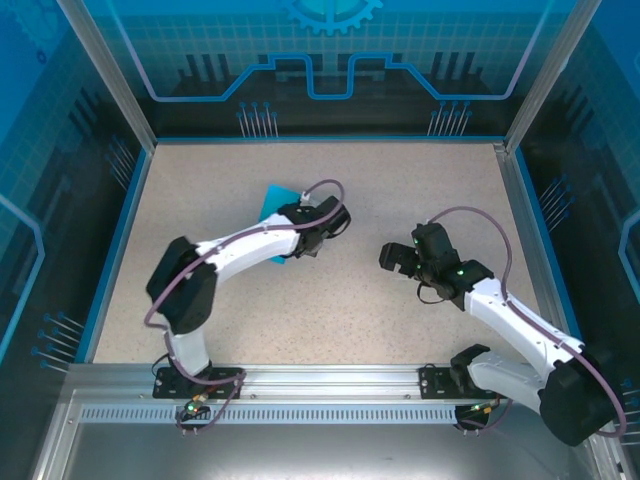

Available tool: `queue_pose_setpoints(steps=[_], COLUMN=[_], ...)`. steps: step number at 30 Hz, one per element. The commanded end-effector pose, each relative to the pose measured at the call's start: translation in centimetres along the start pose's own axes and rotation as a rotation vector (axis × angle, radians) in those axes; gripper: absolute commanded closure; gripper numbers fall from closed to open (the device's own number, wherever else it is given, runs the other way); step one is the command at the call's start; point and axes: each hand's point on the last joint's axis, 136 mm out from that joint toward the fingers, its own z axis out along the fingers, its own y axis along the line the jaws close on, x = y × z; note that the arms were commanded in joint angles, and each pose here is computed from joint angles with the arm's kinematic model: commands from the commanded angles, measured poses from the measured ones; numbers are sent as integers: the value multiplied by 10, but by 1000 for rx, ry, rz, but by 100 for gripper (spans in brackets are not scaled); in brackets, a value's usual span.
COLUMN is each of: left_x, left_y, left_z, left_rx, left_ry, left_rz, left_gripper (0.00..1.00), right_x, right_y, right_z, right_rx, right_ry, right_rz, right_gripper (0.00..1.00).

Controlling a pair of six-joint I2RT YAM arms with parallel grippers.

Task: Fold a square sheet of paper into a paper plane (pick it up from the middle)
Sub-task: Turn over the paper at the center of the table.

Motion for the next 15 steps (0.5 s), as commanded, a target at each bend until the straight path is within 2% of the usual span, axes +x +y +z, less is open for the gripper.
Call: queue_pose_setpoints(steps=[1, 9, 15], left_x=[-2, 19, 29], left_y=[4, -57, -71], left_z=[8, 29, 31], left_rx=[-122, -8, 56], left_ry=[0, 68, 114], left_rz=[57, 85, 55], left_gripper=[95, 93, 83], right_x=[0, -2, 1], right_y=[-21, -37, -43], right_z=[-7, -13, -11], right_rx=[70, 98, 114], right_ry=[-12, -26, -10], right_rz=[41, 120, 129], right_gripper=[1, 1, 1])
